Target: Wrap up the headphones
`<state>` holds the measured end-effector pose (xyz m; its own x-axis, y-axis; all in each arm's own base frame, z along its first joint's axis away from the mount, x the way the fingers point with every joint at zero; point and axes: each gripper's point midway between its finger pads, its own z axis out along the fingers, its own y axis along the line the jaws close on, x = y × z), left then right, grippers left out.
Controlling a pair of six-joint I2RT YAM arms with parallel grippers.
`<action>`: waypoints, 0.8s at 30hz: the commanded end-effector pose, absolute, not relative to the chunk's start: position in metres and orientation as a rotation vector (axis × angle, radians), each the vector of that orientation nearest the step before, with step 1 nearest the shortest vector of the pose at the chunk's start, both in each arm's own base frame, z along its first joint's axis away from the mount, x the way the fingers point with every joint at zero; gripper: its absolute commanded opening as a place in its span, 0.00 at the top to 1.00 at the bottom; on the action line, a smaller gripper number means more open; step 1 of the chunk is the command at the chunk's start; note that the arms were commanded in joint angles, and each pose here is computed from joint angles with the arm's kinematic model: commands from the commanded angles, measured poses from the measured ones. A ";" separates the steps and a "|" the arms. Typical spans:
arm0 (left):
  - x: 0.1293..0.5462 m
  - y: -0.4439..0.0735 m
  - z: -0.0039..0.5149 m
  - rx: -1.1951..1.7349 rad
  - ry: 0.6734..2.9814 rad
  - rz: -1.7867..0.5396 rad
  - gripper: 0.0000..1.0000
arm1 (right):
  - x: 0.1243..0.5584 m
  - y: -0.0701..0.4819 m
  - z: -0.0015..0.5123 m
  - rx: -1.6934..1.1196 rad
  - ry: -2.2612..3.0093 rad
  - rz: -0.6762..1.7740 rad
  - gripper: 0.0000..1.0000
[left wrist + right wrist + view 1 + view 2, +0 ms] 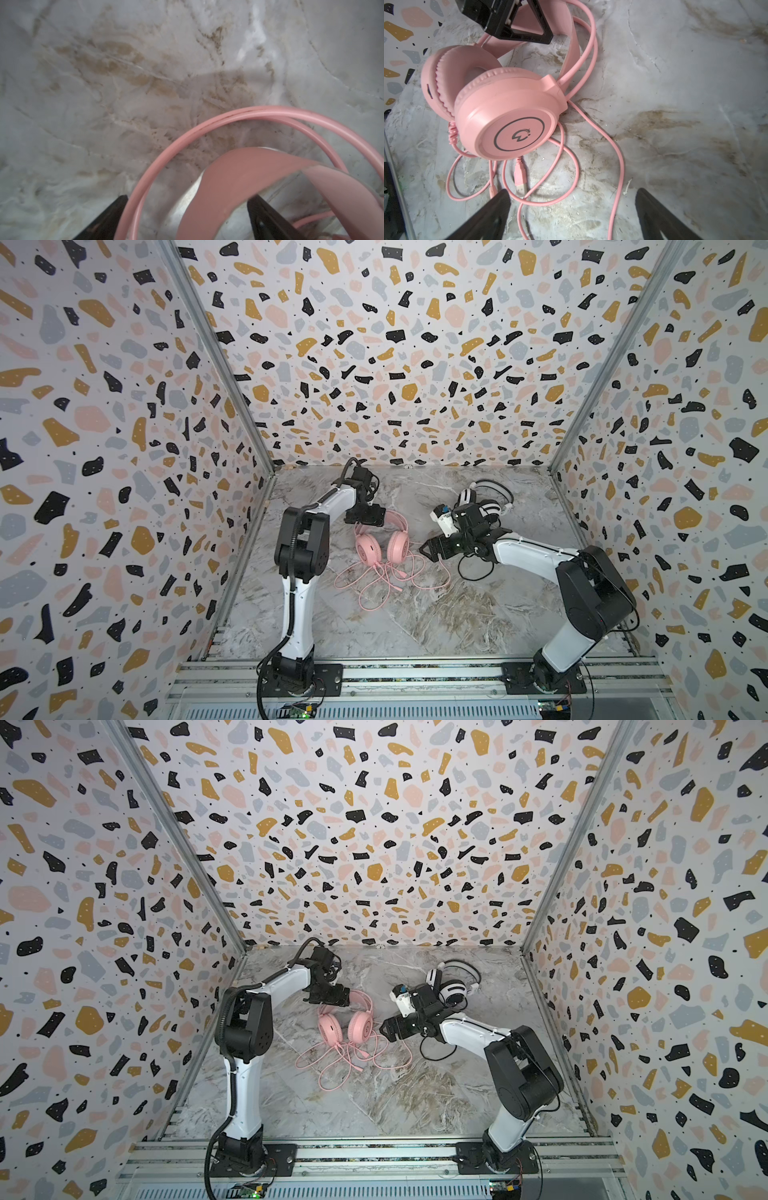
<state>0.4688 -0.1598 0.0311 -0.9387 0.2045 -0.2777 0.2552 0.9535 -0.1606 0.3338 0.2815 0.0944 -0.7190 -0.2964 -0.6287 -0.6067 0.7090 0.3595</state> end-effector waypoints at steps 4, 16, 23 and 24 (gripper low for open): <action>0.467 -0.162 0.021 0.363 2.878 -0.276 0.20 | 0.332 0.279 0.097 -0.704 2.368 0.730 0.04; 0.473 -0.152 0.052 0.296 2.778 -0.342 0.62 | 0.332 0.281 0.096 -0.678 2.372 0.748 0.04; 0.483 -0.130 0.111 0.139 2.578 -0.558 0.71 | 0.333 0.282 0.096 -0.654 2.377 0.766 0.04; 0.482 -0.128 0.121 0.140 2.555 -0.556 0.72 | 0.333 0.283 0.097 -0.648 2.376 0.770 0.04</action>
